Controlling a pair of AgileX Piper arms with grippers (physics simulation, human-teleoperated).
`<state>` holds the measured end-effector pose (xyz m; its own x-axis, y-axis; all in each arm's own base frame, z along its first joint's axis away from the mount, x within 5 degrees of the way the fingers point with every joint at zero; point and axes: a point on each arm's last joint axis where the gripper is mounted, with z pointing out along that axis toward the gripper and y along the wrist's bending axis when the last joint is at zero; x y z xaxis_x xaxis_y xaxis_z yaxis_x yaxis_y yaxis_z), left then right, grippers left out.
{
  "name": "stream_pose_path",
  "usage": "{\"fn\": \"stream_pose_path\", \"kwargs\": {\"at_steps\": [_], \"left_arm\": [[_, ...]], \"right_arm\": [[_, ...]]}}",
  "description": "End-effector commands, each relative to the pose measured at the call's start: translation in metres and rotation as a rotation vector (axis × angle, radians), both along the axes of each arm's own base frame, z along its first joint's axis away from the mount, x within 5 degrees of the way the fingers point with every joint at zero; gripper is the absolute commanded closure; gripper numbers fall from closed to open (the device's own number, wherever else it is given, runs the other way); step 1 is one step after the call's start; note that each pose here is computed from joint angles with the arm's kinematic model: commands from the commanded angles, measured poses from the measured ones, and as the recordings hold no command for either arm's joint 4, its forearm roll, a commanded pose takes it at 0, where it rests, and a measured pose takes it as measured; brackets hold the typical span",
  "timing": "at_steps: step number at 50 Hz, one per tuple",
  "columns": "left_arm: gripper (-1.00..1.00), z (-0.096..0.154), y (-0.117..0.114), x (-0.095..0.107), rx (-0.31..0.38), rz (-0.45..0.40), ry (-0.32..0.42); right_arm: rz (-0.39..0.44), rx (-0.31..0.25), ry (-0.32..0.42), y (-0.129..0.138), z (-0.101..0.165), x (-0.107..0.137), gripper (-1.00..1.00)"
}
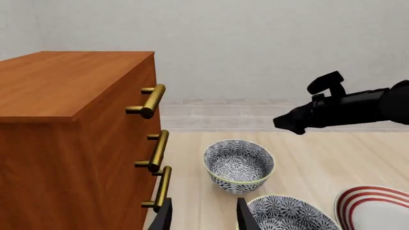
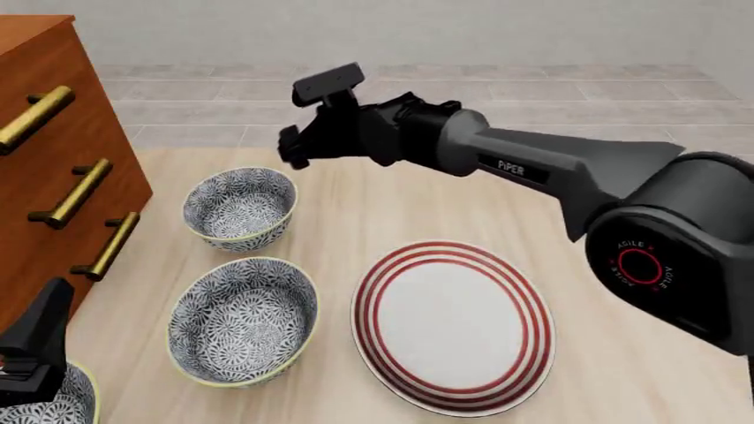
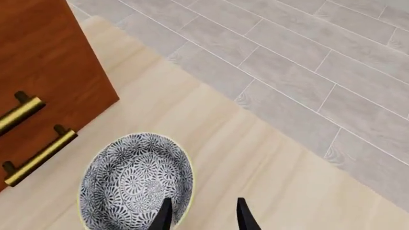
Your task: Pick up the bowl and put it in the front on the plate.
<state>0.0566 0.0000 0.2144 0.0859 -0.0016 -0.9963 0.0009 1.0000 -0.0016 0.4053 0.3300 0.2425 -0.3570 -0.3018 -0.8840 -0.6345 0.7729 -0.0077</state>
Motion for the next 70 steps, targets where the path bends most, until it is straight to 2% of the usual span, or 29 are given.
{"fn": "stream_pose_path", "kwargs": {"at_steps": [1,11,20,70], "left_arm": [[-1.0,0.0,0.0,0.0,0.001,0.001,0.0],[-1.0,0.0,0.0,0.0,0.001,0.001,0.0],[-1.0,0.0,0.0,0.0,0.001,0.001,0.0],[-1.0,0.0,0.0,0.0,0.001,0.001,0.0]], "right_arm": [[0.009,-0.013,0.017,0.013,-0.017,0.008,-1.0],[0.007,-0.031,0.026,0.017,-0.03,0.018,-1.0],[0.018,-0.041,0.04,0.024,-0.04,0.017,-1.0],[0.022,-0.038,0.094,0.047,-0.08,0.02,-1.0]]}}
